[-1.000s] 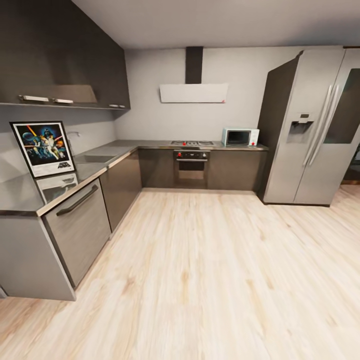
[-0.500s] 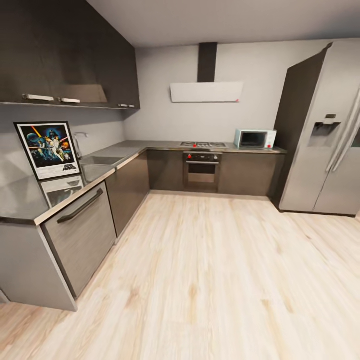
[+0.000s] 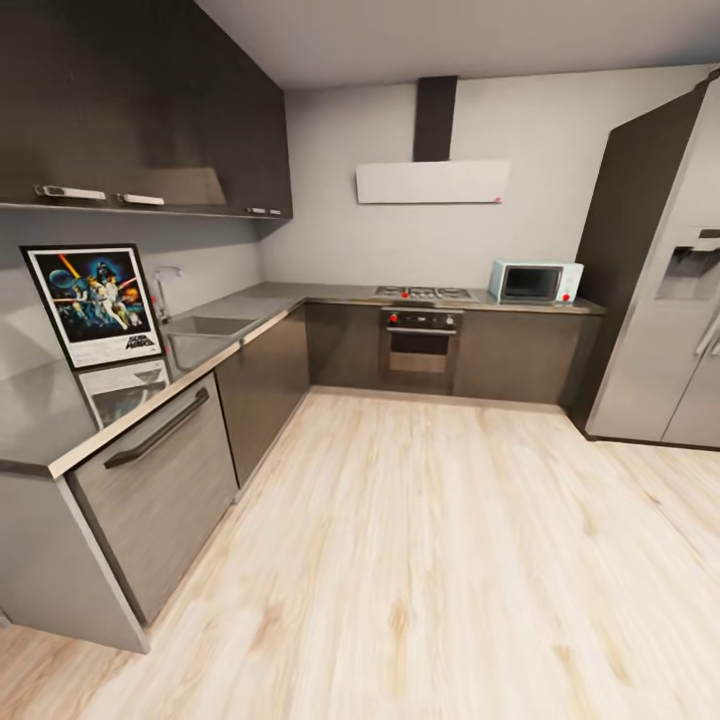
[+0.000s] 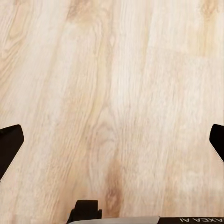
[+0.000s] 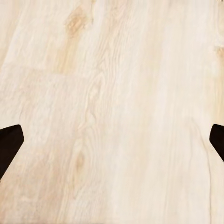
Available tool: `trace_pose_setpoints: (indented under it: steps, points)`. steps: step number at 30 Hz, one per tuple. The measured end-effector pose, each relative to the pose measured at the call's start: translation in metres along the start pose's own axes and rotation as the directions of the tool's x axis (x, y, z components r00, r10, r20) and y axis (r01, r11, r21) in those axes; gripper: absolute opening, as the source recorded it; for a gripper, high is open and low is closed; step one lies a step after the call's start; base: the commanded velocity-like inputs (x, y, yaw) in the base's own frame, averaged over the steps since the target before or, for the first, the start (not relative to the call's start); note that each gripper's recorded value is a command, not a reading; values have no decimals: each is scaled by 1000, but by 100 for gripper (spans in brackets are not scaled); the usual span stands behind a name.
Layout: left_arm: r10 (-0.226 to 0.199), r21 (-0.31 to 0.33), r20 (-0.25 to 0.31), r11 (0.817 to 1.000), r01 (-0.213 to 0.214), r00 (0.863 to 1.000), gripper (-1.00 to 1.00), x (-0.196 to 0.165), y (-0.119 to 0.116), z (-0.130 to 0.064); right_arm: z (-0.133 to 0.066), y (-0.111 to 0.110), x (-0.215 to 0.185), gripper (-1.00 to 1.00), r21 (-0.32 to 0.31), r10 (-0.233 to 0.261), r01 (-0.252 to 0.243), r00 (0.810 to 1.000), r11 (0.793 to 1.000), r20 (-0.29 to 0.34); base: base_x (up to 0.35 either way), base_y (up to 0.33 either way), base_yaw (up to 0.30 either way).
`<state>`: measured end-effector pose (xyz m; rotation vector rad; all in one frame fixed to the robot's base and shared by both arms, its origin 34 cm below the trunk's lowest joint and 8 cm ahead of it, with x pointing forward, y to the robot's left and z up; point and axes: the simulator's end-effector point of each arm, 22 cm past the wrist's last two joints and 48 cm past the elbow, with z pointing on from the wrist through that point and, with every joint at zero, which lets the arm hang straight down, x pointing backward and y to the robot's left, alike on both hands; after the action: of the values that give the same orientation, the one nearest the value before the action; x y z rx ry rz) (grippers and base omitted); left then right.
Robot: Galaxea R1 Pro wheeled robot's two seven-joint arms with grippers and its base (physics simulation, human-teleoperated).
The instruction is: Pick up the poster from the kitchen countertop and hang it on one of the wall nails in the kitchen.
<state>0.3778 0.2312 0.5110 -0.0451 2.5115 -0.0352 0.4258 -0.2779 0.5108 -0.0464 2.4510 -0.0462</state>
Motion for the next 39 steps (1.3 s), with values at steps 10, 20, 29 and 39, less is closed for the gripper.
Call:
trace_pose_setpoints:
  steps: [10,20,29,39]
  points:
    - [0,0,0,1000,0,1000,100,0,0,0,0,0,1,100,-1,-1,1,1000,1000,-3,335,0,1]
    - [0,0,0,1000,0,1000,100,0,0,0,0,0,1,100,-1,-1,1,1000,1000,-3,335,-12,0]
    - [0,0,0,1000,0,1000,100,0,0,0,0,0,1,100,0,-1,1,1000,1000,-1,313,-112,0]
    - [0,0,1,1000,0,1000,100,0,0,0,0,0,1,100,0,0,0,1000,1000,-1,269,-182,0]
